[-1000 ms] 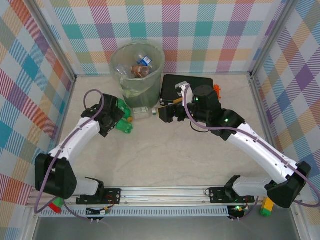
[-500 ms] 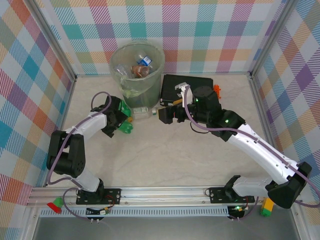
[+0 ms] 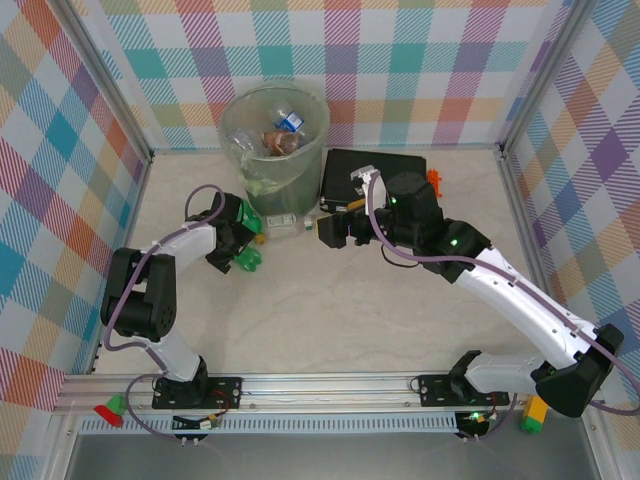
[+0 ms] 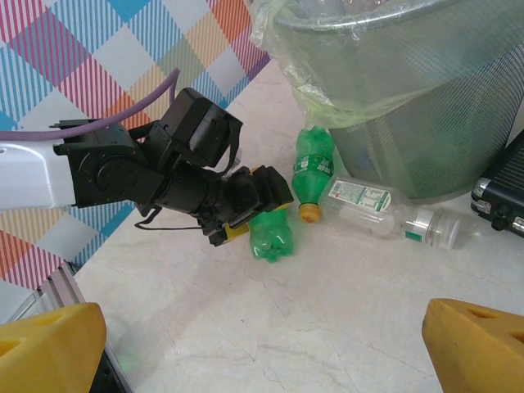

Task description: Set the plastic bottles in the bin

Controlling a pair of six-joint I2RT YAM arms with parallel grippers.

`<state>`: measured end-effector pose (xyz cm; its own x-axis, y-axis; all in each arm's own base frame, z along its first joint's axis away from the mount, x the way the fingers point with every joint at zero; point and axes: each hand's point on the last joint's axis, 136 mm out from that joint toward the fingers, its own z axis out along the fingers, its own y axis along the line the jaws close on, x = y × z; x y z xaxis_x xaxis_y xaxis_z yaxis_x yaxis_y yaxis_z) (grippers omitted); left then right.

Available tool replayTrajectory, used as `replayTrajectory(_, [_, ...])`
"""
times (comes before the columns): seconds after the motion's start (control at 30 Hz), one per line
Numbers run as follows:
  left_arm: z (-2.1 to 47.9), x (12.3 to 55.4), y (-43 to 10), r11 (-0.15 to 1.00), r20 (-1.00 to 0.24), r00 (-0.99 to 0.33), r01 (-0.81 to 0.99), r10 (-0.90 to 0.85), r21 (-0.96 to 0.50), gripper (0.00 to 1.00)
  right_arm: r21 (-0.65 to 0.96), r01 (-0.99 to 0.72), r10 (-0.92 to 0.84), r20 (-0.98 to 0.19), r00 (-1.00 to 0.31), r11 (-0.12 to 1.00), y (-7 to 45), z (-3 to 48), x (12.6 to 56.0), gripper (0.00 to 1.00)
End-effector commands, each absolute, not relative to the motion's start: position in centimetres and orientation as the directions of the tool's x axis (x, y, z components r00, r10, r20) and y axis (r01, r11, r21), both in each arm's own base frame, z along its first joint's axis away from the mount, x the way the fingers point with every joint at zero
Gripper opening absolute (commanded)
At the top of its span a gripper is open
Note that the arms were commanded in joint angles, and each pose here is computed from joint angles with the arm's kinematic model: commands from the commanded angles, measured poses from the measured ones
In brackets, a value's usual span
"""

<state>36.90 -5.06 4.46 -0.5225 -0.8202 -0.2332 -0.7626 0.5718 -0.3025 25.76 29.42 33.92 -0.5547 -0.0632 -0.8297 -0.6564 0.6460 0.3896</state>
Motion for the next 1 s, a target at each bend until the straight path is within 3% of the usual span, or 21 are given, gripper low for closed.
replayTrajectory(0.0, [3.5, 36.6, -4.7, 0.575, -0.221, -0.531, -0.766, -0.818, -0.288, 0.84, 0.369, -0.678, -0.049, -0.857, -0.513, 0.636, 29.3, 35.8, 25.6, 0.99])
replayTrajectory(0.13, [3.2, 36.2, -4.6, 0.578, -0.22, -0.534, -0.766, -0.816, -0.282, 0.81, 0.365, -0.676, -0.05, -0.858, -0.511, 0.64, 29.3, 35.8, 25.7, 0.99])
replayTrajectory(0.37, [4.8, 35.7, -4.2, 0.591, -0.253, -0.535, -0.754, -0.806, -0.287, 0.67, 0.369, -0.668, -0.043, -0.856, -0.515, 0.646, 29.1, 35.8, 25.6, 0.99])
replayTrajectory(0.97, [16.9, 34.3, -4.0, 0.588, -0.348, -0.475, -0.653, -0.809, -0.477, 0.64, 0.373, -0.674, -0.018, -0.868, -0.497, 0.637, 28.8, 36.8, 25.4, 0.99])
